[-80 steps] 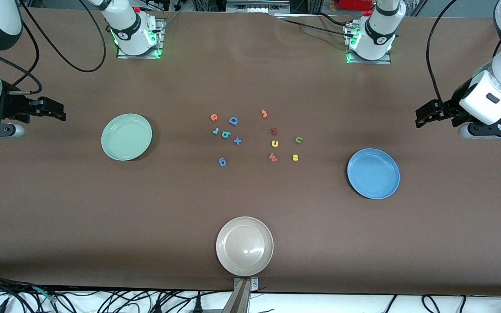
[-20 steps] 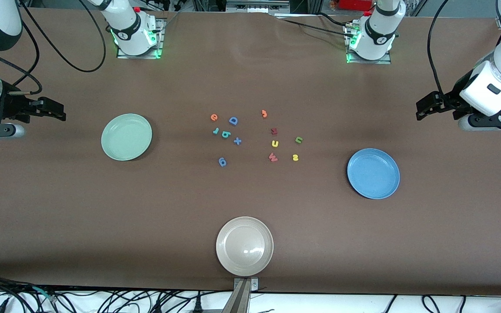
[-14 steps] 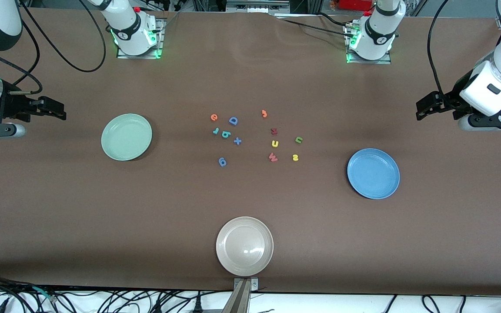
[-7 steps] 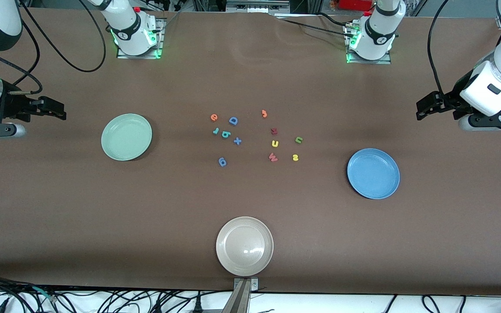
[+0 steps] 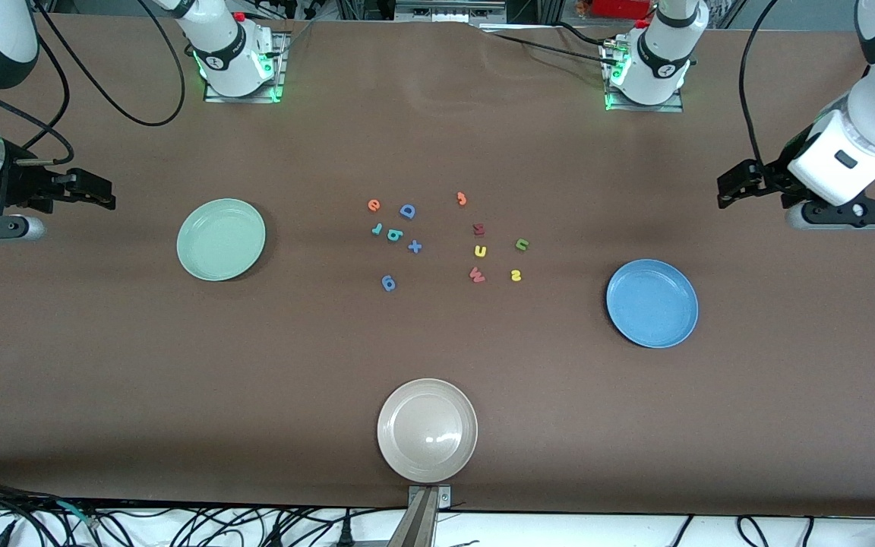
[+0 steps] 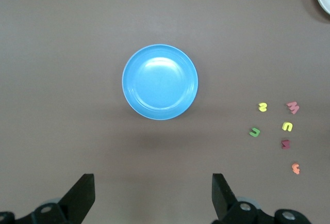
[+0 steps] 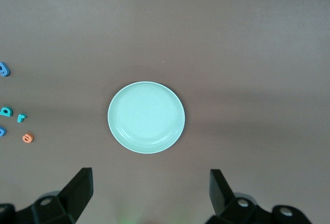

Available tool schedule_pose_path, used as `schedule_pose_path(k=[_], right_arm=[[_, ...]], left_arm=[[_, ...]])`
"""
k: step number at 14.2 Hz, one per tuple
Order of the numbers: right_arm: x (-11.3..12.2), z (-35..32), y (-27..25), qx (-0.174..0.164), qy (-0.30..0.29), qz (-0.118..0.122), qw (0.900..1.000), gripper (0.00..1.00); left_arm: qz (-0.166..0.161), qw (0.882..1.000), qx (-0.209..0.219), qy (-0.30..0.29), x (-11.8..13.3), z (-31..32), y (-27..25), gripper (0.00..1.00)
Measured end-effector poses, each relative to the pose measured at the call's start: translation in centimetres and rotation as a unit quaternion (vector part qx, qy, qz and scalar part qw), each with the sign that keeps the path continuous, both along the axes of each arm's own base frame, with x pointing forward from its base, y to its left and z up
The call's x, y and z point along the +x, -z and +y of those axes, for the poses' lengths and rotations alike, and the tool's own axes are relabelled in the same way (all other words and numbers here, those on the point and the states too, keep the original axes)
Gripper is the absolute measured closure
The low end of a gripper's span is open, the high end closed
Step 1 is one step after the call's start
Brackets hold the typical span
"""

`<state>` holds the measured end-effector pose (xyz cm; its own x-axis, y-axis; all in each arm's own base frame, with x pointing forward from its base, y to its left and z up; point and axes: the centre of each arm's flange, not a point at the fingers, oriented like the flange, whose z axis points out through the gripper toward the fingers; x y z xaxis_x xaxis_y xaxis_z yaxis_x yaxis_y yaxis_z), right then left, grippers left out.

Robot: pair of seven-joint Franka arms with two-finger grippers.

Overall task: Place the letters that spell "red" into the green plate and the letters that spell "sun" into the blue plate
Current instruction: 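Move the left gripper toward the letters while the right gripper follows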

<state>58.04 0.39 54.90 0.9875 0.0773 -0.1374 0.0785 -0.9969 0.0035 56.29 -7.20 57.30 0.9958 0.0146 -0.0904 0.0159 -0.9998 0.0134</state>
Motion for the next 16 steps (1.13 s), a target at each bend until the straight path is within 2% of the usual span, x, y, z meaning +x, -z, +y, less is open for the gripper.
schedule_pose_path(k=[4, 7, 10, 12, 16], right_arm=[[0.0, 0.0, 0.0, 0.000, 0.000, 0.000, 1.000, 0.00], [0.0, -0.1, 0.0, 0.000, 0.001, 0.000, 1.000, 0.00], [0.0, 0.0, 0.0, 0.000, 0.000, 0.001, 1.000, 0.00], [0.1, 0.8, 0.6, 0.001, 0.000, 0.010, 1.000, 0.00], [0.2, 6.6, 2.4, -0.009, 0.031, 0.025, 0.999, 0.00]], left_arm=[[0.022, 0.999, -0.008, 0.036, 0.2, -4.3, 2.5, 0.00], [0.012, 0.998, -0.021, 0.051, 1.8, -6.6, 5.4, 0.00], [0.013, 0.999, -0.034, 0.036, 3.4, -9.0, 9.2, 0.00], [0.016, 0.999, -0.041, 0.028, 4.0, -11.4, 11.9, 0.00], [0.016, 0.999, -0.040, 0.005, 4.4, -16.4, 17.8, 0.00]])
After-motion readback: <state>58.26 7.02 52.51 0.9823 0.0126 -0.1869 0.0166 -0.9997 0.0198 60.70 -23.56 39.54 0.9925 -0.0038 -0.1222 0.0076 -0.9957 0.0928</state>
